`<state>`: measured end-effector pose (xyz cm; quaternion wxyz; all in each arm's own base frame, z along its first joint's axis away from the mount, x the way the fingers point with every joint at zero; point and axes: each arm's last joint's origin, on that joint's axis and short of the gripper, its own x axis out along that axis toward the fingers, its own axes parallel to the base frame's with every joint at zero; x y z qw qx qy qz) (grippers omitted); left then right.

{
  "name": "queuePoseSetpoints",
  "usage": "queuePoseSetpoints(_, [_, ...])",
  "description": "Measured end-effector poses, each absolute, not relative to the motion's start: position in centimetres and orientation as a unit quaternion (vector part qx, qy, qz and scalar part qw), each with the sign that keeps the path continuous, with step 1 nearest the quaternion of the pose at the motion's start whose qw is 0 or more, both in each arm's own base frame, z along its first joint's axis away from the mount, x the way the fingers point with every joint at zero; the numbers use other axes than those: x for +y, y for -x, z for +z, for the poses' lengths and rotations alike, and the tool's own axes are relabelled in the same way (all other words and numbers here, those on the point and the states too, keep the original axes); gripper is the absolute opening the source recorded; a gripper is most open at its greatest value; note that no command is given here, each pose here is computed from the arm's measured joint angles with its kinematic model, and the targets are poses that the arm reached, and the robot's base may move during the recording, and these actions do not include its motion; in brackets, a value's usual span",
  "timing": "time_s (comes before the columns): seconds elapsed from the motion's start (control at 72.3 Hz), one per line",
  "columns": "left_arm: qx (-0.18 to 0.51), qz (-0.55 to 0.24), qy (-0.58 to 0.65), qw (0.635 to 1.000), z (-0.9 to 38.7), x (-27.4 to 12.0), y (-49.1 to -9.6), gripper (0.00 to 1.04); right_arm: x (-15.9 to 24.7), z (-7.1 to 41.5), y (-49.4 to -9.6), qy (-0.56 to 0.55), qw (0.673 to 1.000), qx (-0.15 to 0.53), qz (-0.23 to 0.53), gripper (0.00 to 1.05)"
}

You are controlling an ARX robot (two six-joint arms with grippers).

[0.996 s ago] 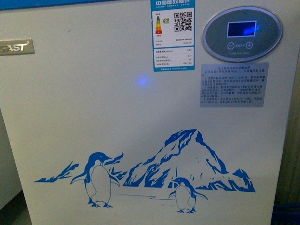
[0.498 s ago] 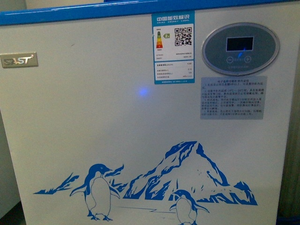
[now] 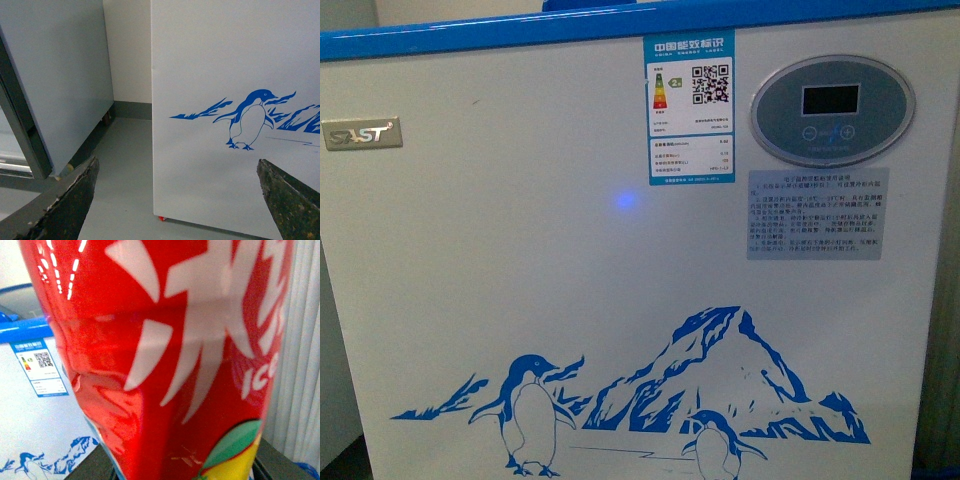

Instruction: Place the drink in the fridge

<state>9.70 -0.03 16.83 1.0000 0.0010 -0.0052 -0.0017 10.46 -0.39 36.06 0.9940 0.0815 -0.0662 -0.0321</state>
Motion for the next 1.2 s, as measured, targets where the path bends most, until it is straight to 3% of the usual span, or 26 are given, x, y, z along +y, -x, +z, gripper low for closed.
queuePoseSetpoints(1.203, [-0.005, -0.002, -0.001, 1.000, 16.83, -0.03, -9.70, 0.97, -0.38, 35.90, -10.49, -0.082, 0.994, -0.064, -0.032, 0.39])
